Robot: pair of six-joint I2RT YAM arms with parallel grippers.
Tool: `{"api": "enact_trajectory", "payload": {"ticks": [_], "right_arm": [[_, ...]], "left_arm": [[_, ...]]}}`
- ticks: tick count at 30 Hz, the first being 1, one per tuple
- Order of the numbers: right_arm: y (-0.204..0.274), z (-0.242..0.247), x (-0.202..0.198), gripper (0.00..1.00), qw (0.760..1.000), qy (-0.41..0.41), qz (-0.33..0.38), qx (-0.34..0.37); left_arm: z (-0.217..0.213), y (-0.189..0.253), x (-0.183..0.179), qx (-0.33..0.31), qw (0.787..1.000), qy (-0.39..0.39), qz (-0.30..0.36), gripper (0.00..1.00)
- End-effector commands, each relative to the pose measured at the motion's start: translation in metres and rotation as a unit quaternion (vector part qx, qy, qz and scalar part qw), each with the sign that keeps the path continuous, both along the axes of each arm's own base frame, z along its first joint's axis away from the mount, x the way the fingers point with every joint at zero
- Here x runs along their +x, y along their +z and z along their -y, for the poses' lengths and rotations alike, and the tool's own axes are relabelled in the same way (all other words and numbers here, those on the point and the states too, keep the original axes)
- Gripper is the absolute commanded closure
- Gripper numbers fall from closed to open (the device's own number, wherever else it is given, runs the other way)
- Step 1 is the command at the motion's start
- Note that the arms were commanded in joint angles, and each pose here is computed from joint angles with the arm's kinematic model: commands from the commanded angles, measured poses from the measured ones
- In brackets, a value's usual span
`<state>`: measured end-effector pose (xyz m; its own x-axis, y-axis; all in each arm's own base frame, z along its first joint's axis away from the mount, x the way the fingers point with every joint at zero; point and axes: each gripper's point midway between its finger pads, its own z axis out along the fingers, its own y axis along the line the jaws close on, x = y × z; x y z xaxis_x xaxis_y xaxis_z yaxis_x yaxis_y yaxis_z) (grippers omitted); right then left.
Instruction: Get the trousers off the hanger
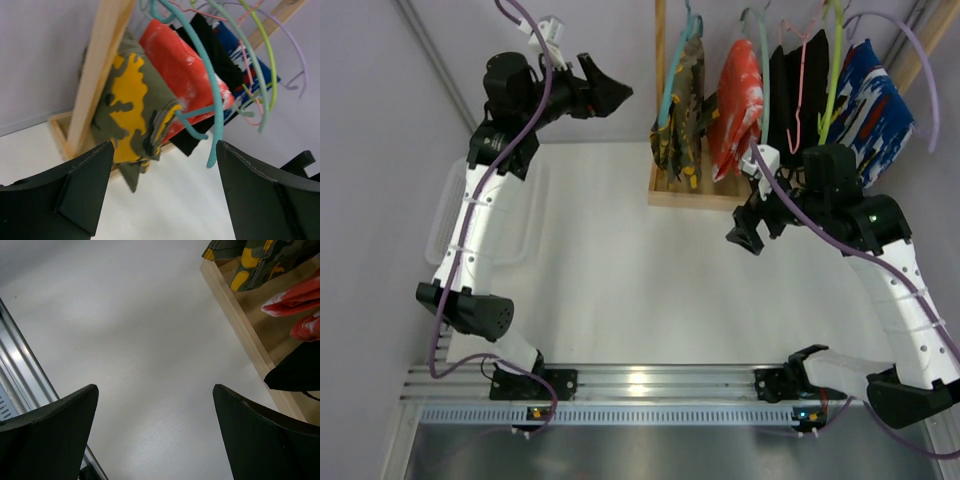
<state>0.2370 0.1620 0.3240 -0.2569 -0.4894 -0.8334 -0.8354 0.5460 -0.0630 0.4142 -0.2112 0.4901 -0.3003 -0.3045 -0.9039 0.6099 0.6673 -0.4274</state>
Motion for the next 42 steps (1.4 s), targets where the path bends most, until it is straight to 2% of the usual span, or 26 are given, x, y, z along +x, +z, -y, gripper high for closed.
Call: {"api": "enact_trajectory", "payload": {"ticks": [1,4,8,14,20,27,31,42], "right_arm": [[0.027,0.002,0.004,0.0,0.999,-0.018,0.039,0.028],[0.03,0.006,0.003,0.01,0.998,-0.035,0.029,0.043],[0.051,0.012,0.002,0.01,0.995,-0.05,0.035,0.074],[0.059,0.017,0.005,0.01,0.994,-0.071,0.038,0.076],[0.06,0.02,0.007,0.01,0.992,-0.083,0.029,0.085],[0.058,0.022,0.01,0.01,0.992,-0.089,0.026,0.088],[0.057,0.024,0.012,0.01,0.991,-0.094,0.025,0.088],[0.053,0.028,0.012,0.01,0.991,-0.099,0.025,0.083]], "left_arm": [[0.036,0.034,-0.003,-0.072,0.994,-0.071,0.03,0.11],[0.059,0.045,-0.005,-0.106,0.989,-0.098,0.038,0.12],[0.095,0.043,-0.004,-0.141,0.98,-0.14,0.007,0.13],[0.114,0.033,0.01,-0.175,0.971,-0.16,-0.025,0.16],[0.123,0.04,0.02,-0.194,0.965,-0.179,-0.01,0.23],[0.134,0.034,0.037,-0.215,0.958,-0.187,-0.021,0.27],[0.14,0.041,0.033,-0.234,0.951,-0.201,-0.017,0.31],[0.149,0.042,0.042,-0.26,0.945,-0.196,-0.018,0.35]]}}
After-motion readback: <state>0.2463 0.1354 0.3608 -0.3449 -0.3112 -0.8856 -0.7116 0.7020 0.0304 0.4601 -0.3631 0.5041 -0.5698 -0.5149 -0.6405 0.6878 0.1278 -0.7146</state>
